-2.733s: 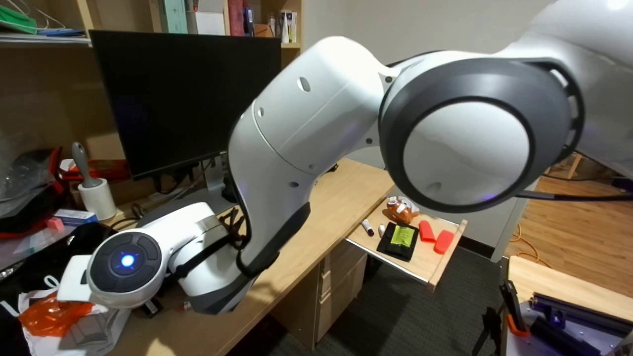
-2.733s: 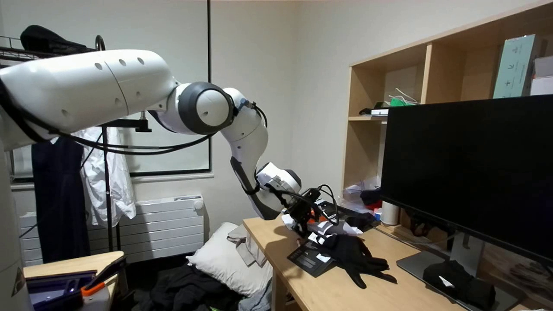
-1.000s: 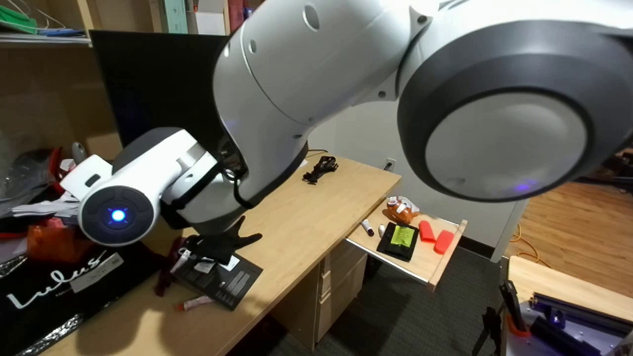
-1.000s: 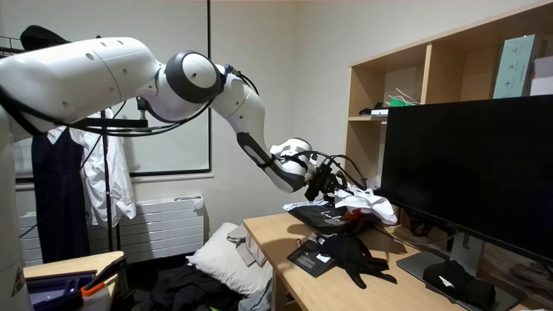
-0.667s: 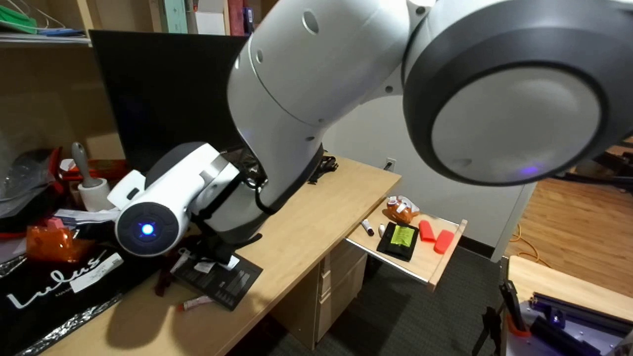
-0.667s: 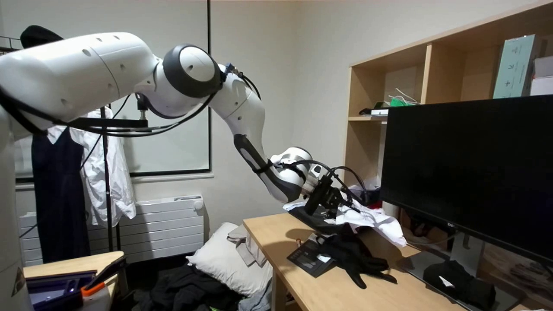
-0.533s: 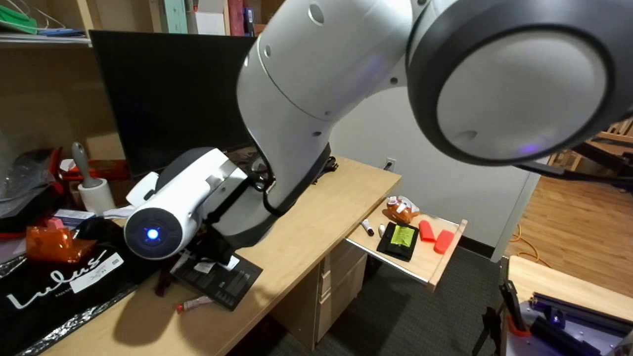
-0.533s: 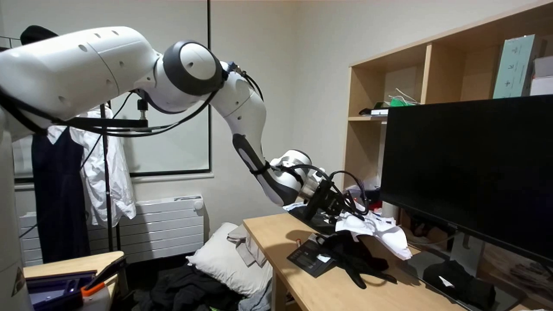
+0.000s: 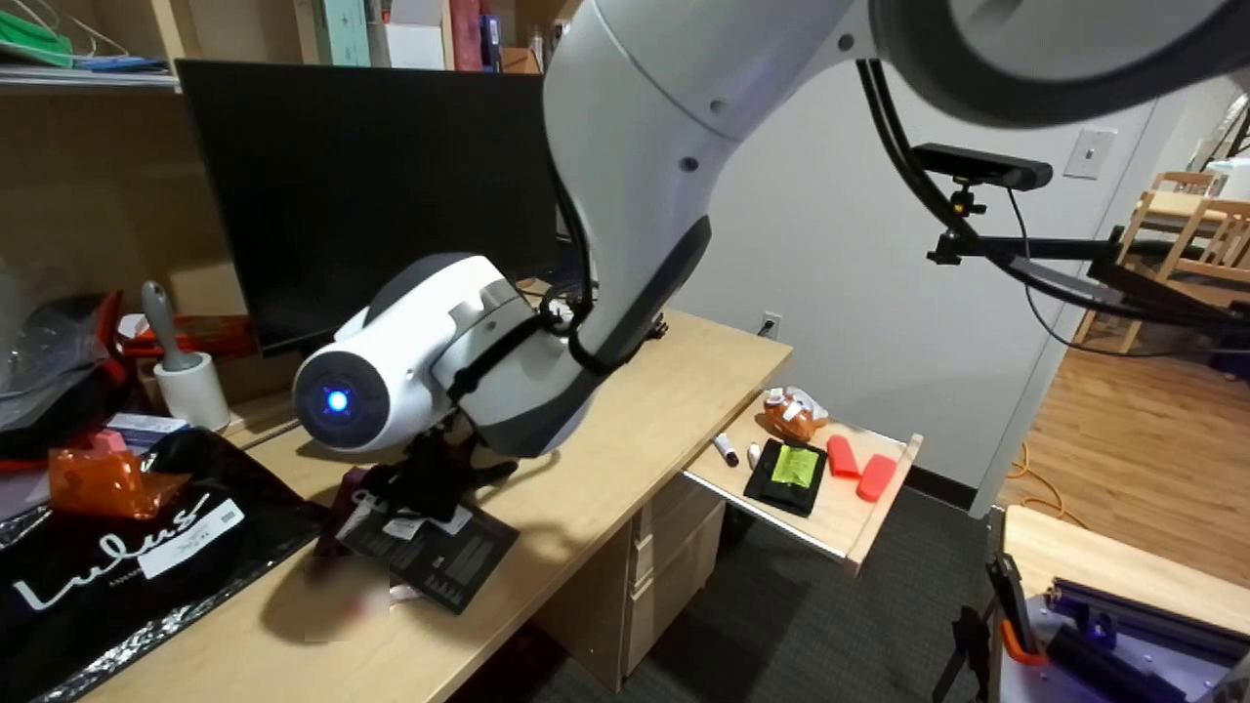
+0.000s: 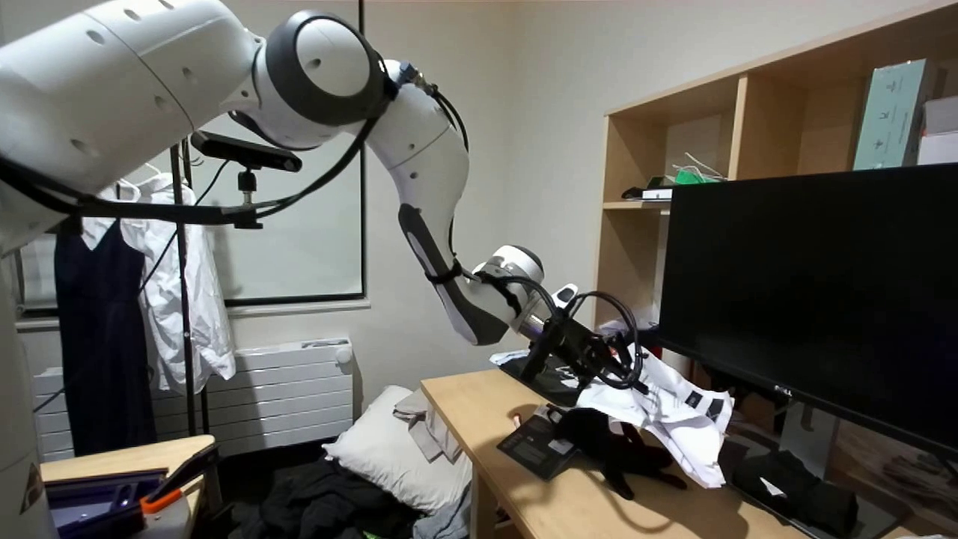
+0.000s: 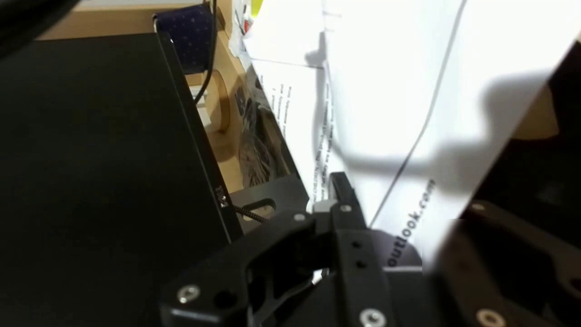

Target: Take the papers on the black object and move them to the right on the desk

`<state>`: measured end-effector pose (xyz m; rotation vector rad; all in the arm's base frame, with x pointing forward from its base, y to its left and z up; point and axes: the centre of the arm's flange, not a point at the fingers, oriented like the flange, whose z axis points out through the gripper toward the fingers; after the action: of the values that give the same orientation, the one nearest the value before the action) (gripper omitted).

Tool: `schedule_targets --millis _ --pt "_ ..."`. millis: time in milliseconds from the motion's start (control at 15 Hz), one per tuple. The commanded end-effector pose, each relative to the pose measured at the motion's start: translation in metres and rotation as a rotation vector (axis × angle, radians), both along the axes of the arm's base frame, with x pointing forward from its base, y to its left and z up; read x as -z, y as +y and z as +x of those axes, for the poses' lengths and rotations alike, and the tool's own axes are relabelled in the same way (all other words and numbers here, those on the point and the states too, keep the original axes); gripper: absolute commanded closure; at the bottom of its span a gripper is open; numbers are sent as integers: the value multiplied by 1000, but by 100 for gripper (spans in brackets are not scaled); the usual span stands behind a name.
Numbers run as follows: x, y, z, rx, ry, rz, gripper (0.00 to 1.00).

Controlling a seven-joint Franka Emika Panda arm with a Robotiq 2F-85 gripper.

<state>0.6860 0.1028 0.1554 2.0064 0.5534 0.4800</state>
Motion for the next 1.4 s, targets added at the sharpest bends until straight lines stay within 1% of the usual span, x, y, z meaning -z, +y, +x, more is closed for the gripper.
schedule_targets --millis 0,67,133,400,467,533,667,733,933,1067,1200,1333 --pt "-10 11 -3 -26 1 45 99" --pt "-20 18 -5 -34 -6 64 94" --pt "-22 20 -5 -31 -9 62 94" --pt "-8 13 -6 -20 9 55 94" --pt "-5 9 -10 16 -29 23 99" --pt "-1 2 -15 71 -68 -17 99" --pt "4 -23 -30 190 -119 -49 99" --pt "10 -42 -41 246 -130 -78 99" --pt "40 -91 -85 405 -126 -166 99" --pt "54 -116 -109 499 -123 -171 99" --pt "65 -135 -125 586 -102 -135 99" --pt "75 -152 -135 664 -93 -124 99"
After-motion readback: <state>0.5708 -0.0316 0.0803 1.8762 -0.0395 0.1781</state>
